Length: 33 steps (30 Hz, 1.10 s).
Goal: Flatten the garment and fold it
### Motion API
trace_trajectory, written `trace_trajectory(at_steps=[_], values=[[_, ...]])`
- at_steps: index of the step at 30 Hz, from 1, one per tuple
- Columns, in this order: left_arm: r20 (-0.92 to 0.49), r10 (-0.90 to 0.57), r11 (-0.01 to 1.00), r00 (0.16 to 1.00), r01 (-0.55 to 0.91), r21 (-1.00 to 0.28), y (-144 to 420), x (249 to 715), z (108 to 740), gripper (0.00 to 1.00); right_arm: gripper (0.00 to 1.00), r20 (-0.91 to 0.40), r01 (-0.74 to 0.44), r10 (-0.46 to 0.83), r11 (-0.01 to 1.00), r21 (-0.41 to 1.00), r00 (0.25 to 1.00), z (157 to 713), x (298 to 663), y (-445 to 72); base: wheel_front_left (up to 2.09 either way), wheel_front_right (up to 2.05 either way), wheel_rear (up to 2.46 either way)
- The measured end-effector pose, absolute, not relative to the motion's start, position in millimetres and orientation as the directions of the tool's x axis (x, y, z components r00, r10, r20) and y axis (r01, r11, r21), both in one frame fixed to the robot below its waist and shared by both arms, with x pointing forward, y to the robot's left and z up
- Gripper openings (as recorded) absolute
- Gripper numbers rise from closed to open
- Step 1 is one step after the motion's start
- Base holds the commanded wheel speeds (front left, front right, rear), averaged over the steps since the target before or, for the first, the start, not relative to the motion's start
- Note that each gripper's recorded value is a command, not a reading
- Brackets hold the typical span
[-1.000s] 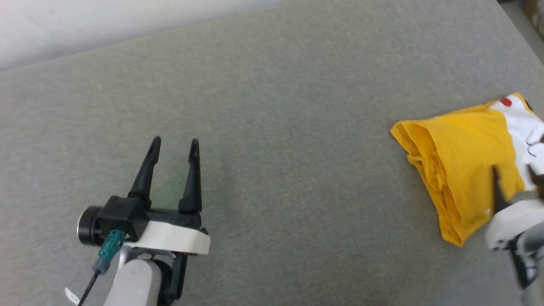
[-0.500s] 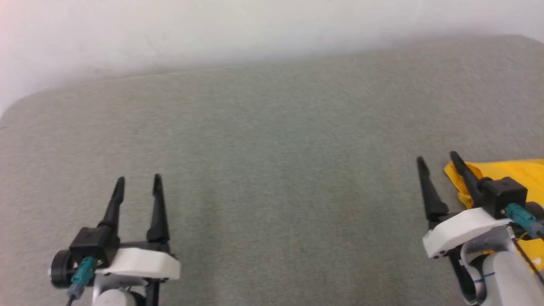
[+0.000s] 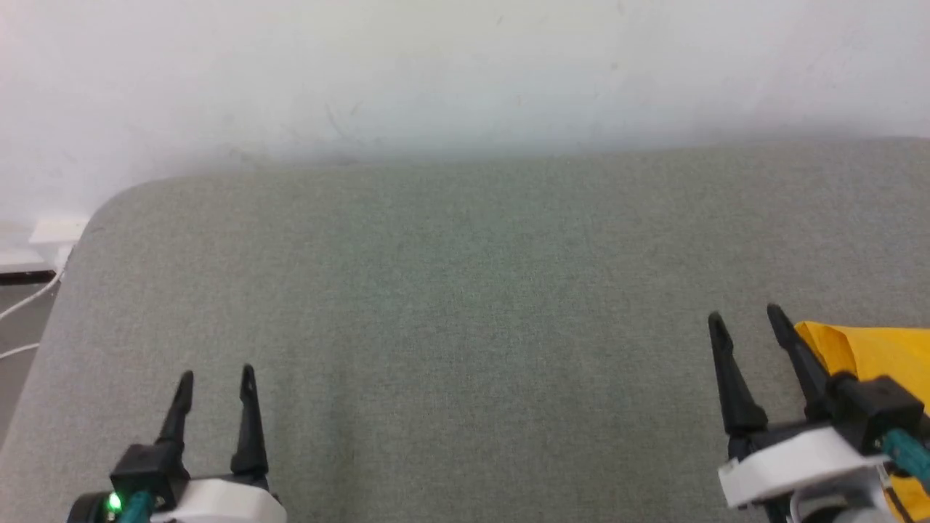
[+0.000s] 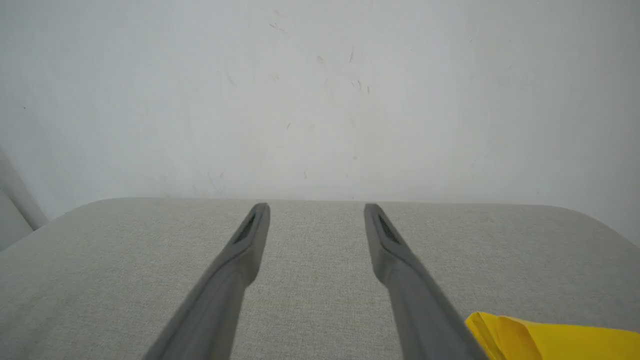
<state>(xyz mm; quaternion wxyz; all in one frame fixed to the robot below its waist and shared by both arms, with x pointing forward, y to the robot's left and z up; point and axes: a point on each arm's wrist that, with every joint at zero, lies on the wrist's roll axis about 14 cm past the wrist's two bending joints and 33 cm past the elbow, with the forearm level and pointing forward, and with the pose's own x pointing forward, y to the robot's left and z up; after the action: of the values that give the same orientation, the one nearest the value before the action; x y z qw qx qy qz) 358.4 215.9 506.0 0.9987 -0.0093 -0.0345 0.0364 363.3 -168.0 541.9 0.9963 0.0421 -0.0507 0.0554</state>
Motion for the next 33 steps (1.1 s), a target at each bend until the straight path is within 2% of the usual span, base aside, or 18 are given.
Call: trace_trajectory(at_steps=[6,12,13,33], values=[[0.064,0.031,0.999,0.998,-0.029,-0.019,199,352,504,1.00,1.00,0.089,-0.099,0.092,0.992,0.077,0.992,538,344,-172,0.00,0.00,0.00],[0.061,0.013,1.000,0.998,-0.012,-0.009,194,353,503,1.00,1.00,0.082,-0.095,0.088,0.992,0.084,0.993,536,342,-172,0.00,0.00,0.00],[0.060,0.011,1.000,0.998,-0.011,-0.007,193,353,503,0.00,0.00,0.078,-0.096,0.090,0.992,0.085,0.993,535,342,-172,0.00,0.00,0.00],[0.040,0.015,1.000,0.999,-0.015,-0.004,193,353,501,0.00,0.00,0.062,-0.099,0.095,0.992,0.073,0.994,531,343,-171,0.00,0.00,0.00]])
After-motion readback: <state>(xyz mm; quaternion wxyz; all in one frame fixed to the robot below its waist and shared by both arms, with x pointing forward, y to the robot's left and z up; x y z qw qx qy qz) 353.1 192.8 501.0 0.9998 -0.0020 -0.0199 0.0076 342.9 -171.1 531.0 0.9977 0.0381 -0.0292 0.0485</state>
